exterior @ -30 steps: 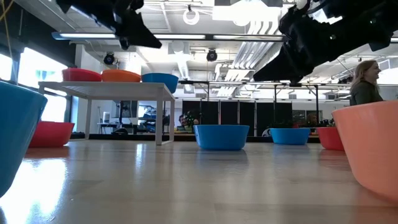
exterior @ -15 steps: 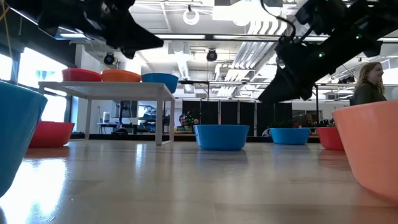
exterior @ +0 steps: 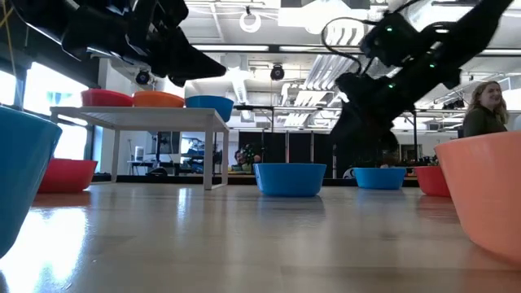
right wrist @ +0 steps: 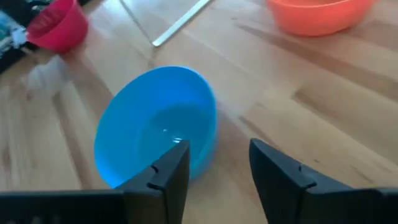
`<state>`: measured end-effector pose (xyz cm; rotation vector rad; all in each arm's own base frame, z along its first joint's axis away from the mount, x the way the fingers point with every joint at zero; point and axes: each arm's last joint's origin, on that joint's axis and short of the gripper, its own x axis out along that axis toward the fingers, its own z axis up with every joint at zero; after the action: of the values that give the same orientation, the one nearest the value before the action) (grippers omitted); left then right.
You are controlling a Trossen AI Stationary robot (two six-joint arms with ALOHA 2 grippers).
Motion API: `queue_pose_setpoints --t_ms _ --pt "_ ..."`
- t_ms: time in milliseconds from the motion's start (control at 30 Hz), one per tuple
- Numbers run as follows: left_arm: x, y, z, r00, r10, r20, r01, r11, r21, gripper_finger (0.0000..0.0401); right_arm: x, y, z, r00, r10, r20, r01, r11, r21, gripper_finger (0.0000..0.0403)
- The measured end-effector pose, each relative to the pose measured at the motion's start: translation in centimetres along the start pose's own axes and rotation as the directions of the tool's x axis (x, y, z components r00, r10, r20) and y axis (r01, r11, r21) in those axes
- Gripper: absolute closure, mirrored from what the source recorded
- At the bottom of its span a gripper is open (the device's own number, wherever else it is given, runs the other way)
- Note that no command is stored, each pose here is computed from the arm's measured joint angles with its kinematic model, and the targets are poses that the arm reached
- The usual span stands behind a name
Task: Pick & Place Mini bowls
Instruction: Stack the blue bowl on top of the other blue bowl on the shelf
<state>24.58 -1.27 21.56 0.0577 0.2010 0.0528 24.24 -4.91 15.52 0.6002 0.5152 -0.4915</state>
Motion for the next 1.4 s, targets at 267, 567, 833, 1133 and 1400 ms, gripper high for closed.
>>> queue_pose_setpoints --t_ms 267,567,833,1133,1400 --pt "0.3 0.0 -0.1 1.0 -0.003 0.0 0.003 1.0 0.009 0.0398 3.3 1.1 1.2 0.983 -0.057 -0.176 0.053 0.998 -0.032 0.0286" --pt "0.3 -0.1 -0.2 1.0 -0.028 -0.009 0.028 0.999 0.019 0.0398 5.4 1.9 1.8 0.973 -0.011 -0.229 0.004 0.999 -0.033 0.035" --pt "0.3 -0.2 -0.3 0.998 -0.061 -0.016 0.061 0.998 0.018 0.0398 5.5 2.0 1.9 0.972 -0.012 -0.234 0.001 0.999 -0.048 0.0394" --pt "0.2 -0.2 -0.8 0.996 -0.066 -0.065 0.066 0.998 0.01 0.0398 5.5 2.5 1.9 0.977 -0.008 -0.215 -0.004 0.999 -0.054 0.0398" --pt "0.1 -1.2 -0.7 0.995 -0.08 -0.061 0.082 0.996 0.031 0.0398 5.3 5.0 3.4 0.985 0.001 -0.172 -0.02 0.993 -0.112 0.04"
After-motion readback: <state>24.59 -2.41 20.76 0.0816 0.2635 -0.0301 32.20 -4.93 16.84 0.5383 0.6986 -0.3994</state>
